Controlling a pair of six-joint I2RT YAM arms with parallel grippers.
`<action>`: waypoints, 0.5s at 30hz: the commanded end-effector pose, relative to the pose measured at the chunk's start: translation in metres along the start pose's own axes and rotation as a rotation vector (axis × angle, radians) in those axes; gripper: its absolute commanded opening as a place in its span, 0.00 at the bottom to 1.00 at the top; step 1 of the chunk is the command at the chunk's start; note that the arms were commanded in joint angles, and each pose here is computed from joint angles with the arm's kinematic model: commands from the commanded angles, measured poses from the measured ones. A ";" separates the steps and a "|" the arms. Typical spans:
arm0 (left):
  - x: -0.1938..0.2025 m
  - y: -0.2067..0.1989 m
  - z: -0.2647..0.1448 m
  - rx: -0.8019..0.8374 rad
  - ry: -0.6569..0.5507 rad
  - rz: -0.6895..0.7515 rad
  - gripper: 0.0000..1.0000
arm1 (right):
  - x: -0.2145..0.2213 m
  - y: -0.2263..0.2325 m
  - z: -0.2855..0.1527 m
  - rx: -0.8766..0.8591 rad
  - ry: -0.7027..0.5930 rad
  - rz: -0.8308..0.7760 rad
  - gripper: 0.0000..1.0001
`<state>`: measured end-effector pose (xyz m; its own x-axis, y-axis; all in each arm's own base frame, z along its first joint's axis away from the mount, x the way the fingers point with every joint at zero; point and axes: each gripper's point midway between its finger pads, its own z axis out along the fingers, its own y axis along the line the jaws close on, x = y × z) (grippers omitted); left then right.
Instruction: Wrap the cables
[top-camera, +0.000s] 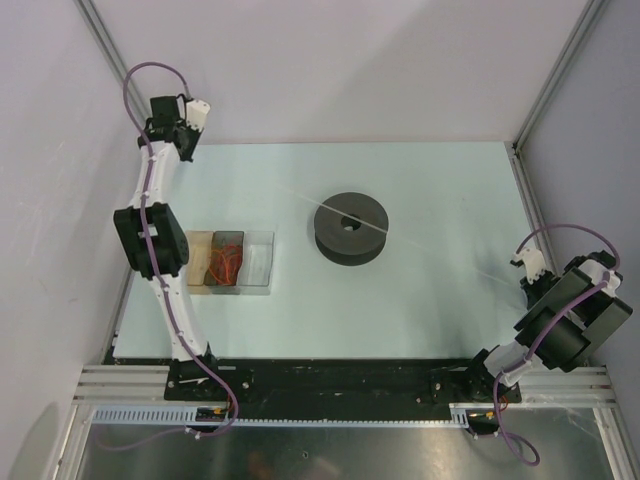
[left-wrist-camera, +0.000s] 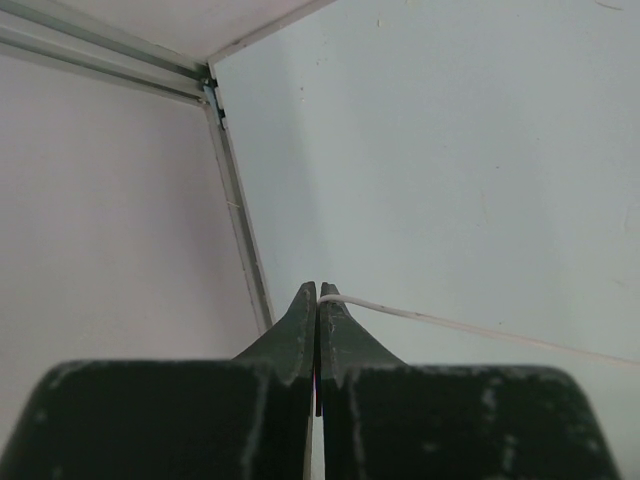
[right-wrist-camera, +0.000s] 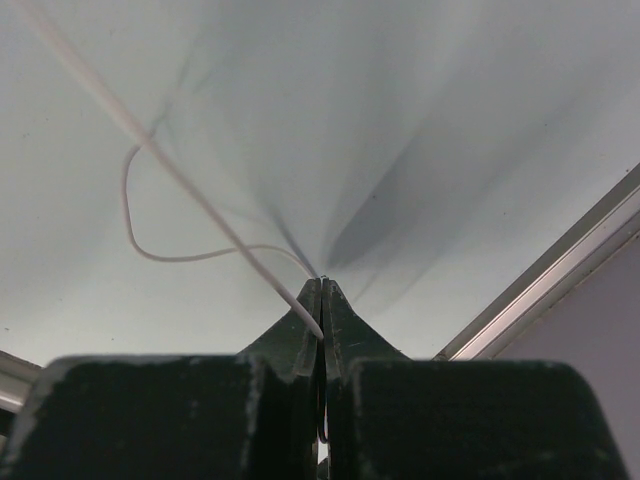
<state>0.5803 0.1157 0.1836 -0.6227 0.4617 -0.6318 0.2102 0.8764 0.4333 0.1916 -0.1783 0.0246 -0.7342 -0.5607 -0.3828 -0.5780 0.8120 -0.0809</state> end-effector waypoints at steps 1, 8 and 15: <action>0.004 0.061 -0.007 -0.178 -0.010 -0.073 0.00 | 0.015 -0.023 -0.013 0.074 0.055 -0.026 0.00; 0.023 0.067 -0.002 -0.206 0.031 -0.192 0.00 | 0.011 -0.017 -0.013 0.056 0.035 -0.018 0.00; 0.044 0.061 -0.001 -0.161 0.059 -0.411 0.00 | 0.005 -0.013 -0.014 0.042 0.021 -0.029 0.00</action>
<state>0.5667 0.1371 0.1542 -0.7187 0.2443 -0.6510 0.0559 0.9535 0.2961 0.1879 -0.1715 0.0246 -0.7297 -0.5533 -0.4017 -0.5851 0.8093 -0.0519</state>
